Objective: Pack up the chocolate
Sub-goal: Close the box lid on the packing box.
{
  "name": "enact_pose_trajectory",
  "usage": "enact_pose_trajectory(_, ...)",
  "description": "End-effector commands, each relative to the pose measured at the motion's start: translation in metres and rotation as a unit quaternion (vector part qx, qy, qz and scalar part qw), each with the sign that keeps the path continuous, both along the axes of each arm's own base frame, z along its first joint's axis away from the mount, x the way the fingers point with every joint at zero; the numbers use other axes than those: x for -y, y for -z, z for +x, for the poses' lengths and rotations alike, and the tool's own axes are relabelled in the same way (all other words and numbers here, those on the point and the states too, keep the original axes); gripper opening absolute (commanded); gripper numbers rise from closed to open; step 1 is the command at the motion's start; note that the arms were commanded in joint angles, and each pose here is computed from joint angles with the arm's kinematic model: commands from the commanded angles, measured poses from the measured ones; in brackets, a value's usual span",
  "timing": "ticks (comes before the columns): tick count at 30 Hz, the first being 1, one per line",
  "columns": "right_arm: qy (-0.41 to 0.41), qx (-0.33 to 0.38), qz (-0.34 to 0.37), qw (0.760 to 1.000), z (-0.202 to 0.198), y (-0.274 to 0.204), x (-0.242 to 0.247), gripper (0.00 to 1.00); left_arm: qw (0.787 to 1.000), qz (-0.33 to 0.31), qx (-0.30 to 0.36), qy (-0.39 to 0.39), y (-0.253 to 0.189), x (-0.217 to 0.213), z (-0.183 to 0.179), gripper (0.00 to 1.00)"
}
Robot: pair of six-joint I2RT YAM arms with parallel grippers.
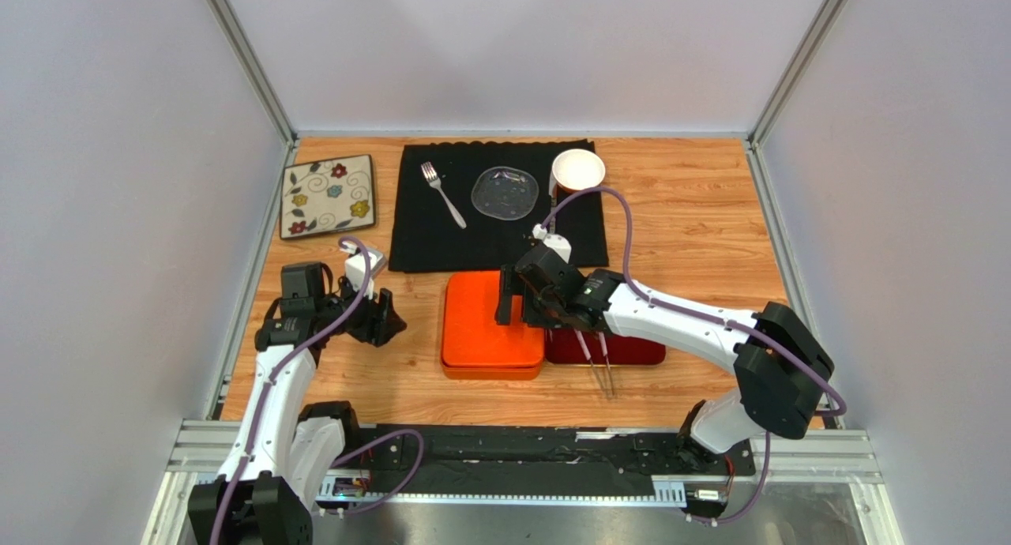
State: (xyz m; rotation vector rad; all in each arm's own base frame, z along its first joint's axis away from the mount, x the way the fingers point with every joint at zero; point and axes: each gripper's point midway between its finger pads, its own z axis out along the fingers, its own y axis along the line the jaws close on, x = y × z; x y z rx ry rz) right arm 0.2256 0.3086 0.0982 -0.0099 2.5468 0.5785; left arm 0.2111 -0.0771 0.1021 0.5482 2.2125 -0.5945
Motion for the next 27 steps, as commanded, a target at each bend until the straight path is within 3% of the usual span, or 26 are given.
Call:
enact_pose_trajectory(1, -0.026, 0.010, -0.074, 0.997, 0.000, -0.012, 0.014, 1.00, 1.000, 0.001, 0.017, 0.006, -0.006, 0.000, 0.005, 0.64)
enact_pose_trajectory(6, -0.052, 0.002, -0.133, 0.990, -0.009, -0.014, 0.016, 1.00, 1.000, 0.009, 0.020, 0.008, -0.006, -0.002, 0.004, 0.63)
enact_pose_trajectory(14, -0.033, 0.022, -0.141, 0.989, -0.009, -0.032, 0.041, 1.00, 1.000, 0.014, 0.022, 0.005, -0.003, -0.004, 0.004, 0.64)
enact_pose_trajectory(19, -0.004, 0.019, -0.136, 0.990, 0.004, -0.022, 0.066, 1.00, 1.000, 0.015, 0.021, 0.003, 0.000, -0.004, 0.006, 0.63)
enact_pose_trajectory(23, 0.020, 0.042, -0.185, 0.982, 0.020, -0.022, 0.091, 0.99, 0.999, 0.021, 0.026, 0.004, -0.001, -0.006, 0.006, 0.64)
enact_pose_trajectory(26, 0.032, 0.048, -0.197, 0.979, 0.028, -0.021, 0.099, 0.83, 0.999, 0.022, 0.027, 0.004, -0.001, -0.006, 0.006, 0.63)
enact_pose_trajectory(27, 0.033, 0.046, -0.203, 0.978, 0.031, -0.020, 0.102, 0.70, 0.999, 0.024, 0.031, 0.002, -0.002, -0.007, 0.007, 0.64)
